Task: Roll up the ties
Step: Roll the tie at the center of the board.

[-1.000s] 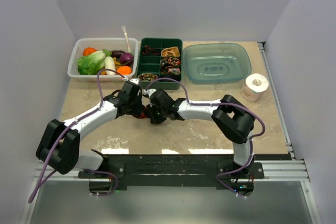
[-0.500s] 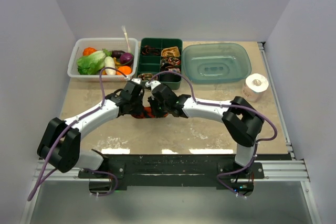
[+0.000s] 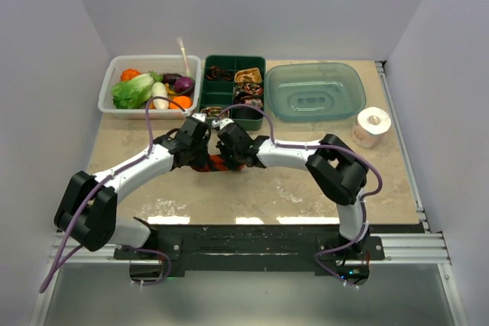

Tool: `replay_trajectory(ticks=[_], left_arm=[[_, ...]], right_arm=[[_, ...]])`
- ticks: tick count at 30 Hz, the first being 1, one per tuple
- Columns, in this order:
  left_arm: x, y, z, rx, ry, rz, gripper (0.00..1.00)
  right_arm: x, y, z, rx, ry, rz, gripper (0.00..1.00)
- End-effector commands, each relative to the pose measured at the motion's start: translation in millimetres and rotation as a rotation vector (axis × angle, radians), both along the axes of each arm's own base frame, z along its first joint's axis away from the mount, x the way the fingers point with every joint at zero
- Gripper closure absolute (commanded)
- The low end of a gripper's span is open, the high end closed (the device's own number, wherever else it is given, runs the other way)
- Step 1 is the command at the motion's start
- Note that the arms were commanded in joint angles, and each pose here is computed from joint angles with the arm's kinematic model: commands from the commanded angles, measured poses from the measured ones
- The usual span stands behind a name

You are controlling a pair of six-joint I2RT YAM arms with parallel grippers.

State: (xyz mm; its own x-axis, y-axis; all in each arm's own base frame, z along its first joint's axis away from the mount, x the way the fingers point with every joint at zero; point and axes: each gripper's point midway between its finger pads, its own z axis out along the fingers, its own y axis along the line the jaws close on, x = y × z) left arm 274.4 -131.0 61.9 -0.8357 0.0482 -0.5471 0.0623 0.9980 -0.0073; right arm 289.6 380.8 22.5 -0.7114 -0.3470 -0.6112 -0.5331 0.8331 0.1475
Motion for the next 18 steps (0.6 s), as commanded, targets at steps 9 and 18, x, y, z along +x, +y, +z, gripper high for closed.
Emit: replay_trajectory(ticks=[9,18], left_arm=[[20.2,-3.2,25.6,0.097,-0.07,-0.022,0.52],[12.2,-6.4,16.6,0.196,-0.017,-0.061,0.52]], right_arm=[[-47.4,-3.2,22.3,0.091,0.092,0.141,0.87],[-15.3,-15.0,59.7,0.094,-0.03,0.016,0.86]])
